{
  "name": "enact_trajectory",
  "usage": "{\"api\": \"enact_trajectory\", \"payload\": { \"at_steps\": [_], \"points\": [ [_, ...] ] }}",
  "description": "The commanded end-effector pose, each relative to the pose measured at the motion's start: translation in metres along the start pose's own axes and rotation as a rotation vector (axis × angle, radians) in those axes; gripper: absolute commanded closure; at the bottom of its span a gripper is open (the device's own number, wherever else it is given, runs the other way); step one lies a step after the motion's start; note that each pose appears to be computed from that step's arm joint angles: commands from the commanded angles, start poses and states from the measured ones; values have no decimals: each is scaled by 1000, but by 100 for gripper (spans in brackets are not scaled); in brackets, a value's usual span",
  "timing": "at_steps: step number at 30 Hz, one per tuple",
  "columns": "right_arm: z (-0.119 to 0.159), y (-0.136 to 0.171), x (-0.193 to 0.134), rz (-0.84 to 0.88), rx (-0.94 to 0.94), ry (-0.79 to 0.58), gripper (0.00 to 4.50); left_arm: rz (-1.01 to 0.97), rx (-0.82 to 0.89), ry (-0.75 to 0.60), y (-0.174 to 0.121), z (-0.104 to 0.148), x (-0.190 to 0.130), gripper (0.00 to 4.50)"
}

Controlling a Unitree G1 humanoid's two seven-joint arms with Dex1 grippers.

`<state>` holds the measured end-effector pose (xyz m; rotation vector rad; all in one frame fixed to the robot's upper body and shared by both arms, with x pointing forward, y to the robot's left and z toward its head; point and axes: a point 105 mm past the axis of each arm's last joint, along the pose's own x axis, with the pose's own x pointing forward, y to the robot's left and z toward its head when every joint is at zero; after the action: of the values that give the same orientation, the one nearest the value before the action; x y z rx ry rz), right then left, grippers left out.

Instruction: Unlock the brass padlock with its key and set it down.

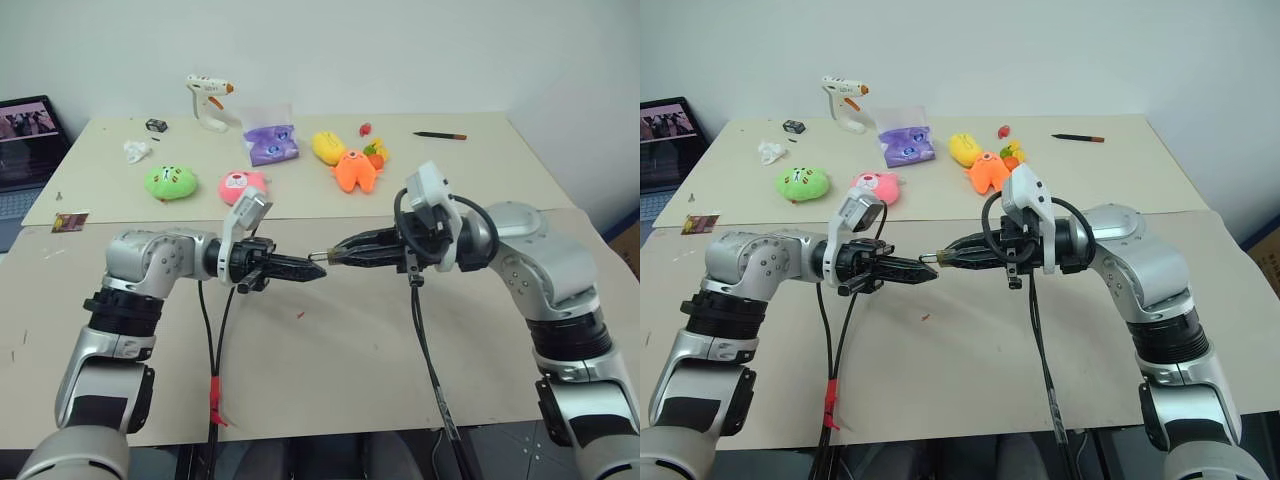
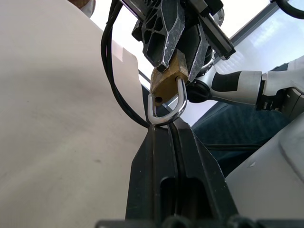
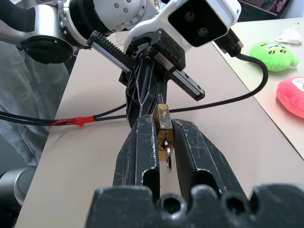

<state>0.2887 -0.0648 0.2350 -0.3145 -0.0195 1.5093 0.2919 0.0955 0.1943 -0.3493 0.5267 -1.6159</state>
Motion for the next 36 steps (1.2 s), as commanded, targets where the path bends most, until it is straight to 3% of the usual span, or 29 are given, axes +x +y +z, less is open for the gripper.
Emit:
{"api": "enact_trajectory", "payload": {
  "at_steps": [1,8,20,28,31,36],
  "points": [
    [18,-3,-5,-19,-80,-24,432,-21,20,31,-4,-5,-1,445],
    [18,-4,-6,-22,-82,-21,432,-33,3,42,-3,-13,1,445],
    [22,8,-5,17,-67,-15,432,38,70,40,13,-4,-2,445],
    [19,16,-3,31,-44,-12,432,122,144,-118,27,38,5,445],
    [17,15,-2,25,-45,-8,432,80,142,-22,18,25,9,445],
    [18,11,-4,10,-56,-11,432,34,106,17,7,16,10,445]
  ]
}}
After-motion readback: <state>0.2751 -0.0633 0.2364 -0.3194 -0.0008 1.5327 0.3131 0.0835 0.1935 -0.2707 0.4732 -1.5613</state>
